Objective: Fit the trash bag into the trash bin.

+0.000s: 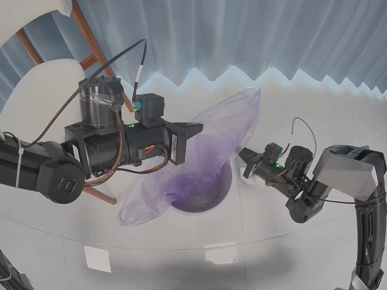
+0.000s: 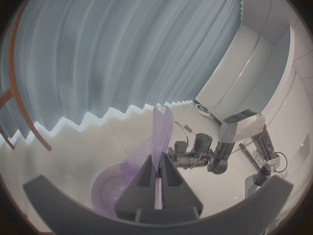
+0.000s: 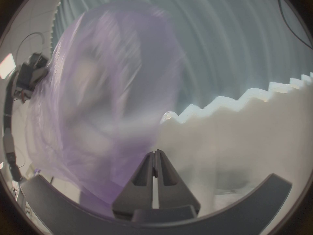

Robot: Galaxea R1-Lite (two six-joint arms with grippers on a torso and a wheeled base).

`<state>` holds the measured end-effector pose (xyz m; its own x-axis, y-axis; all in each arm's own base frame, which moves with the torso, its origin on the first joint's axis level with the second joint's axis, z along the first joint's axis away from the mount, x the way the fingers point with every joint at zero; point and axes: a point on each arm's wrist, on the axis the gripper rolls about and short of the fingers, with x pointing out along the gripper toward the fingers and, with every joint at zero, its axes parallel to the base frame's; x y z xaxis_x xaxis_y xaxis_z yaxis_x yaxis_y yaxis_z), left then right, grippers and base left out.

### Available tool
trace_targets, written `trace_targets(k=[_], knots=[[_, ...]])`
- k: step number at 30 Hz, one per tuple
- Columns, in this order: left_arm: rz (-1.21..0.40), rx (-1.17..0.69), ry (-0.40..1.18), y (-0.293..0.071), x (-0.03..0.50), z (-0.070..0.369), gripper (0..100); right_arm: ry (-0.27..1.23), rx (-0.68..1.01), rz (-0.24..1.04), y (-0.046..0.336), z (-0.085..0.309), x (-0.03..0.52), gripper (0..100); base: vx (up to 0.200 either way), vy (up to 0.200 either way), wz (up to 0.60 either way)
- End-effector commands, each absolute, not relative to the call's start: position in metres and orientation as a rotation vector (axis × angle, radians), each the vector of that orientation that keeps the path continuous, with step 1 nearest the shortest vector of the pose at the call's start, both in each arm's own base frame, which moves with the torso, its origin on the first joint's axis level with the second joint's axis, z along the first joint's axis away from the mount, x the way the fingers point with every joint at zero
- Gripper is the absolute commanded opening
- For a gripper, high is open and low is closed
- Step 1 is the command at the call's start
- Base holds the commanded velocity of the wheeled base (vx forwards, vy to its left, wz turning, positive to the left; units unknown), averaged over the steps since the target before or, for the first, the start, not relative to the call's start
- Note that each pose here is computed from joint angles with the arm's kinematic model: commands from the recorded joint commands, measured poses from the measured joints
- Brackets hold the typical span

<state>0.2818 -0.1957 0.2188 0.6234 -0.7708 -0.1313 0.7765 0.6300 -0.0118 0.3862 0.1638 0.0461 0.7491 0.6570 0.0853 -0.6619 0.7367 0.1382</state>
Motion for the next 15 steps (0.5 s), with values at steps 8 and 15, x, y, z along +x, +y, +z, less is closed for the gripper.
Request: trace_targets(k=[8,15], knots=[[-0.861,0.059,0.177,-0.2,0.287,0.205,0,-0.008,0.452,0.432,0.103,0.114,0.328,0,0.0,0.0,0.0],[-0.696,0.166,0.224,-0.204,0.286,0.183,0,0.106,0.752,0.507,0.122,0.156,0.253,0,0.0,0.0,0.0]])
